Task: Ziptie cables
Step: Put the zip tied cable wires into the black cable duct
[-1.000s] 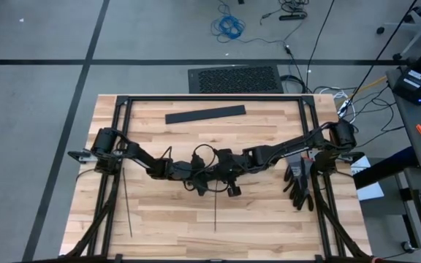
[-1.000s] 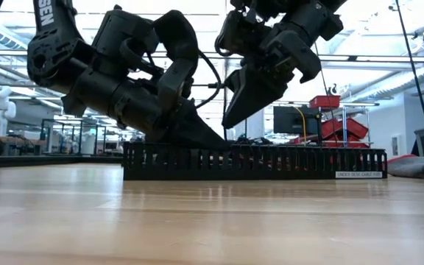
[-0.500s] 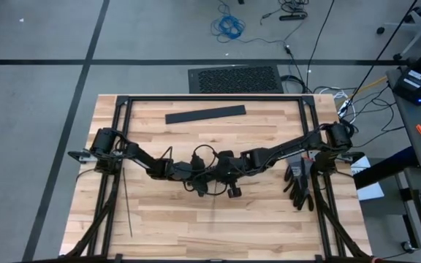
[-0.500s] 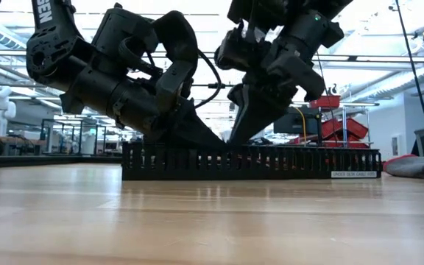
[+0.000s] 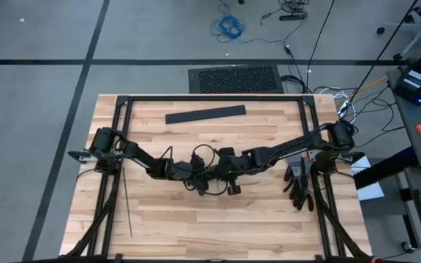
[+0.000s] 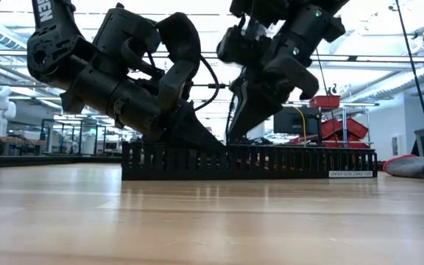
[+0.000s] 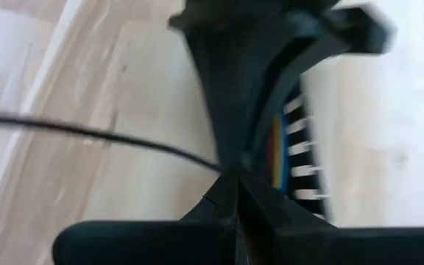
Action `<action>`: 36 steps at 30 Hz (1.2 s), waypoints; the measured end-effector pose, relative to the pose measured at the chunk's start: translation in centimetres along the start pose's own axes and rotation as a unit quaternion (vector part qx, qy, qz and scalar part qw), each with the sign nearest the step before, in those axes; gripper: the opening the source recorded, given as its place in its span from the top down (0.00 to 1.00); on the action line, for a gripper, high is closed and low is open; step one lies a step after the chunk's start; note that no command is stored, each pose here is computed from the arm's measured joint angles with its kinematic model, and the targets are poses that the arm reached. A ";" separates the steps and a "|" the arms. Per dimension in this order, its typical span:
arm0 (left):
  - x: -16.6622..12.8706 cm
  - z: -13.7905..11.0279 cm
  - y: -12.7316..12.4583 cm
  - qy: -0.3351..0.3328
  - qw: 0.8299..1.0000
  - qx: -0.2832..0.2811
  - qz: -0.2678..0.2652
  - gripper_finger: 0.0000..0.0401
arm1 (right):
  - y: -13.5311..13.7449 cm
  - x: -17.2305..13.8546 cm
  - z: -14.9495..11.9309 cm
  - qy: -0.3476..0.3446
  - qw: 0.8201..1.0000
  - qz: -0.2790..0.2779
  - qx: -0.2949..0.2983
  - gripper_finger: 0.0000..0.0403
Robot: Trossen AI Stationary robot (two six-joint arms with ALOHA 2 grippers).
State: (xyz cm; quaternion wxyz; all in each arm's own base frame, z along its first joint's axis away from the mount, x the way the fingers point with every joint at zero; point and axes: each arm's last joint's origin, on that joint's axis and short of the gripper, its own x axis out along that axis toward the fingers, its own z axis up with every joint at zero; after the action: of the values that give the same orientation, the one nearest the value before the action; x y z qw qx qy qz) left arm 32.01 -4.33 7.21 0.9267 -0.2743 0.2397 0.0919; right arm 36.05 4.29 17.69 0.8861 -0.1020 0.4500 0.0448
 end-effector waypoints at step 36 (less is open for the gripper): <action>0.0 0.1 0.4 0.017 0.993 -0.120 0.012 0.99 | 0.4 -1.2 1.0 -0.043 0.998 0.018 -0.032 1.00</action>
State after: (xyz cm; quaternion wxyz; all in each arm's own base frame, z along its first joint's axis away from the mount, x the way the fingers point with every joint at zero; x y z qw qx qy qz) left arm 31.97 -3.94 7.11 0.8816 -0.3825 0.2457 0.1267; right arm 36.03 4.92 19.15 0.8997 -0.1202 0.4119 0.0796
